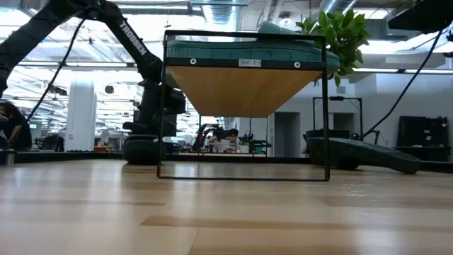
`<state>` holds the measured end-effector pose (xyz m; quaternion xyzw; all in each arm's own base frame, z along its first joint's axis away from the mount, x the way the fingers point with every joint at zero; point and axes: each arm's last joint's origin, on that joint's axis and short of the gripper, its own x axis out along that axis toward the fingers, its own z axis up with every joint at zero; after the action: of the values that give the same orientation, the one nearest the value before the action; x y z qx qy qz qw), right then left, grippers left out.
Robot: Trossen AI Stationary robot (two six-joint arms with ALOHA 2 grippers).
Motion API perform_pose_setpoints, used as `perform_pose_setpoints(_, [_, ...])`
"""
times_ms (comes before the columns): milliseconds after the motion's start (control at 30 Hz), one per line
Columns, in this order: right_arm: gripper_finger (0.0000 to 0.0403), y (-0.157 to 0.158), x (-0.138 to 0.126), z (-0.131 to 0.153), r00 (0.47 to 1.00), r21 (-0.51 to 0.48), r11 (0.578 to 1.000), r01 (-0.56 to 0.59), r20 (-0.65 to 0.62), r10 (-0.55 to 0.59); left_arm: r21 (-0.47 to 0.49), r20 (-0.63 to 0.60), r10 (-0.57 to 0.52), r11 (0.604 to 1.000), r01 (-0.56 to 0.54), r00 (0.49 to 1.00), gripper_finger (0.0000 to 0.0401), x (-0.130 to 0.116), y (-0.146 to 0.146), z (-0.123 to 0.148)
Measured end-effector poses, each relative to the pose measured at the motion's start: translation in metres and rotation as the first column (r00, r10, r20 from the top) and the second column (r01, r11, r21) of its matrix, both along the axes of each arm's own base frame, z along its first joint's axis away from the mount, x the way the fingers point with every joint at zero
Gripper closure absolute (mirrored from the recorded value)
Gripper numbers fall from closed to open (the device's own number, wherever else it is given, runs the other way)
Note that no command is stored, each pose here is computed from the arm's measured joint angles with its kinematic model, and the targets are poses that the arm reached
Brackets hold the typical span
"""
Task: Pick and place slides into the shelf
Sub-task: Put the left black slipper on the shelf
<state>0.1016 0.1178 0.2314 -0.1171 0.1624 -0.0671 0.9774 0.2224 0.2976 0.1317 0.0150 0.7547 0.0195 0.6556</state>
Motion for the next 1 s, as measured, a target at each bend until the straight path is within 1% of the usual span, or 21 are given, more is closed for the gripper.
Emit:
perform_pose_setpoints(67, [0.0148, 0.000, 0.000, -0.001, 1.000, -0.009, 1.000, 0.000, -0.005, 0.000, -0.003, 0.017, -0.029, 1.000, 0.029, 0.999, 0.0299, 0.000, 0.002, 0.011])
perform_pose_setpoints(167, [0.0148, -0.001, 0.000, -0.001, 1.000, -0.012, 1.000, 0.001, -0.007, -0.001, 0.007, 0.056, -0.059, 0.998, 0.059, 0.997, 0.0375, 0.002, 0.003, 0.023])
perform_pose_setpoints(200, [0.0148, -0.001, 0.000, -0.001, 1.000, -0.012, 1.000, 0.001, -0.007, -0.001, -0.008, 0.067, -0.065, 0.998, 0.066, 0.996, 0.0386, 0.002, 0.002, 0.026])
perform_pose_setpoints(333, [0.0148, -0.001, 0.000, -0.001, 1.000, -0.010, 1.000, 0.002, -0.006, -0.002, -0.092, 0.031, -0.091, 0.991, 0.093, 0.995, 0.0396, -0.002, -0.005, 0.027])
perform_pose_setpoints(567, [0.0148, 0.000, 0.000, 0.000, 1.000, -0.003, 1.000, 0.003, -0.001, -0.003, -0.117, -0.017, -0.103, 0.988, 0.100, 0.995, 0.0399, -0.002, -0.011, 0.029])
perform_pose_setpoints(667, [0.0148, 0.000, 0.000, 0.000, 1.000, -0.004, 1.000, 0.003, -0.001, -0.003, -0.113, -0.021, -0.109, 0.988, 0.106, 0.994, 0.0400, -0.001, -0.014, 0.033])
perform_pose_setpoints(767, [0.0148, 0.000, 0.000, 0.000, 1.000, -0.004, 1.000, 0.003, -0.001, -0.003, -0.086, -0.010, -0.112, 0.990, 0.110, 0.994, 0.0400, -0.002, -0.016, 0.044])
perform_pose_setpoints(1000, [0.0148, 0.000, 0.000, 0.000, 1.000, -0.004, 1.000, 0.003, -0.001, -0.003, -0.025, 0.053, -0.057, 0.998, 0.059, 0.997, 0.0401, -0.015, -0.024, 0.083])
